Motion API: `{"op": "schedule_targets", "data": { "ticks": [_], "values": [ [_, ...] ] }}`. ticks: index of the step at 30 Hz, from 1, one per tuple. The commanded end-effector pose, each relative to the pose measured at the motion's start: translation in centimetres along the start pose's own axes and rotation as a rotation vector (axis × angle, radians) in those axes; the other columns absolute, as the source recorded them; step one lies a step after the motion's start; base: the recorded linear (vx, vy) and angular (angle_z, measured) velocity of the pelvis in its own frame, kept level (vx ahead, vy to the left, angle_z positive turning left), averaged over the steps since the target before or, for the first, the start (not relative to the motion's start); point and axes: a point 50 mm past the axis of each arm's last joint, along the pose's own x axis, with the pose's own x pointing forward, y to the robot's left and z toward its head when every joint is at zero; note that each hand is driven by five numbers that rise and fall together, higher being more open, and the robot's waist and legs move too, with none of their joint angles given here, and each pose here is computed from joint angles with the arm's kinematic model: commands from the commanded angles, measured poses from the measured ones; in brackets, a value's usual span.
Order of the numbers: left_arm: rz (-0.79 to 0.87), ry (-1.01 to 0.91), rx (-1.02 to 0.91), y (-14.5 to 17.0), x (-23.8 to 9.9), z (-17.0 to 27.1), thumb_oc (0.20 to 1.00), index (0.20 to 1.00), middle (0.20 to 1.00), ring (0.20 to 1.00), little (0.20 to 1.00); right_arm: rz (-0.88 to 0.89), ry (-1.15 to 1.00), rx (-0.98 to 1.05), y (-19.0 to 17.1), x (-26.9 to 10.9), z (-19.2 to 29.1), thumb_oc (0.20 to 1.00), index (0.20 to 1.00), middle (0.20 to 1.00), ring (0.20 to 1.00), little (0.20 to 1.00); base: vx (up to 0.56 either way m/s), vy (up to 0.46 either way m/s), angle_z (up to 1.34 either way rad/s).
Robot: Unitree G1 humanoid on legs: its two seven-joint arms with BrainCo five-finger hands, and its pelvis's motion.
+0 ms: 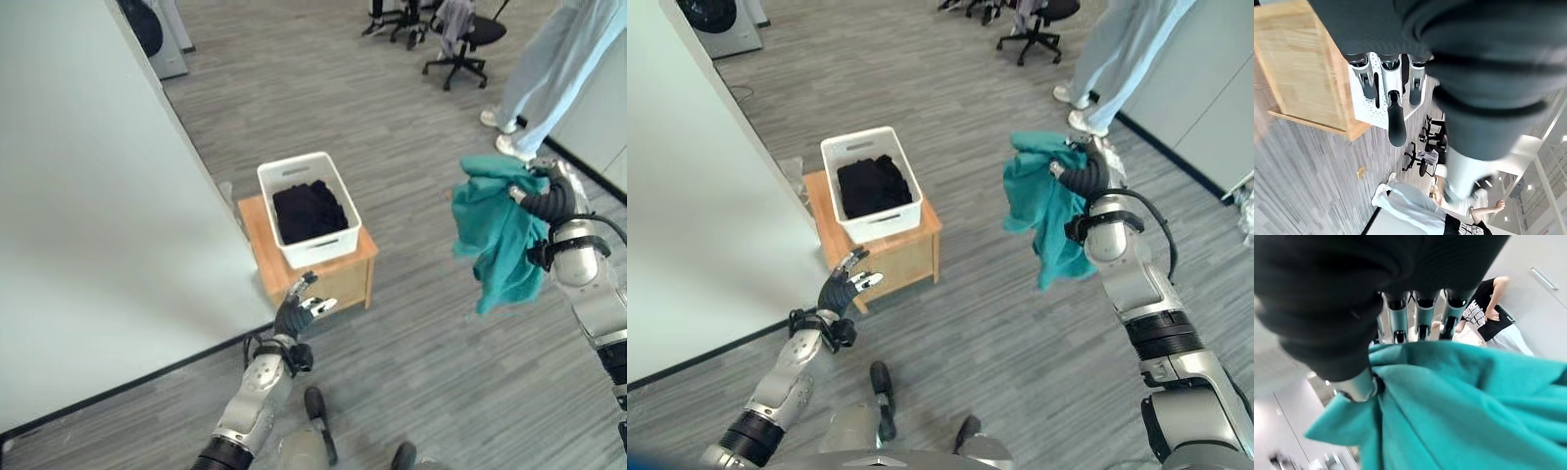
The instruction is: Pick up bed clothes into laundry basket.
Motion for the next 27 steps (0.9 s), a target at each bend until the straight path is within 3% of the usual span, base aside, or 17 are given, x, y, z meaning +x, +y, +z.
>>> {"op": "schedule_targets", "data": {
  "ticks": [1, 9, 18, 22, 27],
  "values": [
    [-0.063, -0.102, -0.042, -0.8, -0.8, 1.9, 0.2, 0.2, 0.2, 0.2, 0.2, -0.151, -0.163, 0.016, -4.7, 2.2, 3.6, 0.2, 0.2, 0.2, 0.2, 0.2, 0.61, 0.116, 0.52],
    [-0.067, -0.108, 0.008, -0.6, -0.5, 2.4, 0.2, 0.2, 0.2, 0.2, 0.2, -0.221, -0.223, -0.033, -6.5, 2.2, 5.0, 0.2, 0.2, 0.2, 0.2, 0.2, 0.29, 0.123, 0.43],
    [-0.122, -0.083, 0.035, -1.2, -0.4, 1.8, 0.2, 0.2, 0.2, 0.2, 0.2, -0.302, -0.234, -0.055, -9.3, 1.4, 4.8, 0.2, 0.2, 0.2, 0.2, 0.2, 0.14, -0.174, 0.98],
    [-0.114, -0.076, 0.02, -1.1, -0.7, 1.5, 0.2, 0.2, 0.2, 0.2, 0.2, -0.251, -0.222, -0.051, -8.0, 1.6, 4.6, 0.2, 0.2, 0.2, 0.2, 0.2, 0.1, -0.083, 0.09],
    [-0.079, -0.025, -0.018, -0.4, -1.7, 0.1, 0.2, 0.2, 0.2, 0.2, 0.2, -0.023, -0.183, 0.023, -1.2, 2.9, 5.0, 0.2, 0.2, 0.2, 0.2, 0.2, 0.11, -0.083, -0.04]
  ]
}}
